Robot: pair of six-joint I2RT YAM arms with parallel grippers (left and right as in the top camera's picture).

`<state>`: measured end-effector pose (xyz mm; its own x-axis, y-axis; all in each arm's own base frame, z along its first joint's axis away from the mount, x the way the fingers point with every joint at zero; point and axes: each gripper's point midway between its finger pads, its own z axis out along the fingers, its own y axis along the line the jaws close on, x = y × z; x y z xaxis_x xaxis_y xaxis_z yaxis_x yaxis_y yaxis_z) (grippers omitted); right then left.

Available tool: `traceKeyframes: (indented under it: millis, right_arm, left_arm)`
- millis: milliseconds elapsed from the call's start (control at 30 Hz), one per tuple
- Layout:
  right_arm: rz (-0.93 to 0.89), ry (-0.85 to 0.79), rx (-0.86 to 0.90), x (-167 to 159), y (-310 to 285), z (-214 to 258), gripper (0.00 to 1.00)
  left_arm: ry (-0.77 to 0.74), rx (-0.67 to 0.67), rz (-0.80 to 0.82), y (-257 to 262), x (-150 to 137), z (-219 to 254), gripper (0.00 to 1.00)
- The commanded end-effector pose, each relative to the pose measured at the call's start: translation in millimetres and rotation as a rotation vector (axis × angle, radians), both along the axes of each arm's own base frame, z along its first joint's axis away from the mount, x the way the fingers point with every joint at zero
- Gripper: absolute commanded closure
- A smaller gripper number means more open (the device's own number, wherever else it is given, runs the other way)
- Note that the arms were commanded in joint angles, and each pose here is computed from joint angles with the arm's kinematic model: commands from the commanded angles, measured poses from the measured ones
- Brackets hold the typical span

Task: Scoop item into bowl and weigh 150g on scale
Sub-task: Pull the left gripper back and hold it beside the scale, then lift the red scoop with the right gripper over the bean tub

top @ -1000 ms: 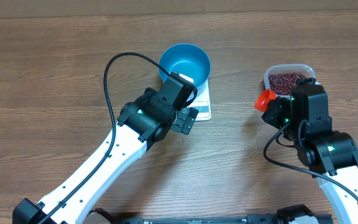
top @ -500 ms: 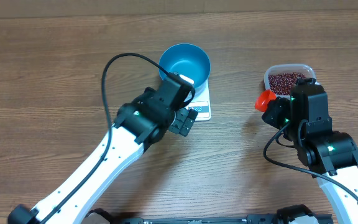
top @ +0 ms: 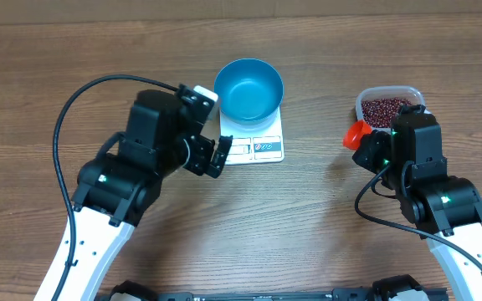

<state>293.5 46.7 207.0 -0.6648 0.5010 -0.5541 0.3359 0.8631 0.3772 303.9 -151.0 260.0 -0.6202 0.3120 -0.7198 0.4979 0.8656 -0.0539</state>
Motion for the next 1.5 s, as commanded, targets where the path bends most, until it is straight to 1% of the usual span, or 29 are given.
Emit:
traceKeyframes:
  millis: [0, 233, 500, 700, 967, 1333, 1467]
  right_arm:
    - [-0.011, -0.044, -0.007, 3, -3, 15, 0.96]
    - [-0.011, -0.045, -0.007, 3, -3, 15, 0.96]
    - [-0.011, -0.045, -0.007, 3, -3, 15, 0.96]
    - [-0.01, -0.048, -0.006, 4, -3, 15, 0.96]
    - [-0.01, -0.048, -0.006, 4, -3, 15, 0.96]
    - [-0.007, -0.044, -0.011, 3, -3, 15, 0.96]
    - [0.081, -0.047, -0.094, 2, -3, 14, 0.96]
  left_arm:
    - [0.012, -0.008, -0.059, -9, -2, -6, 0.0]
    - [0.038, 0.001, -0.013, -6, 3, -14, 0.01]
    - [0.027, 0.008, 0.01, -3, 8, -14, 0.0]
    - [0.013, 0.002, 0.086, 1, 14, -11, 0.0]
    - [-0.008, 0.041, 0.076, -8, 10, -11, 0.0]
    - [0.004, 0.046, 0.073, -8, 8, -13, 0.0]
    - [0.006, 0.047, 0.073, -8, 7, -14, 0.0]
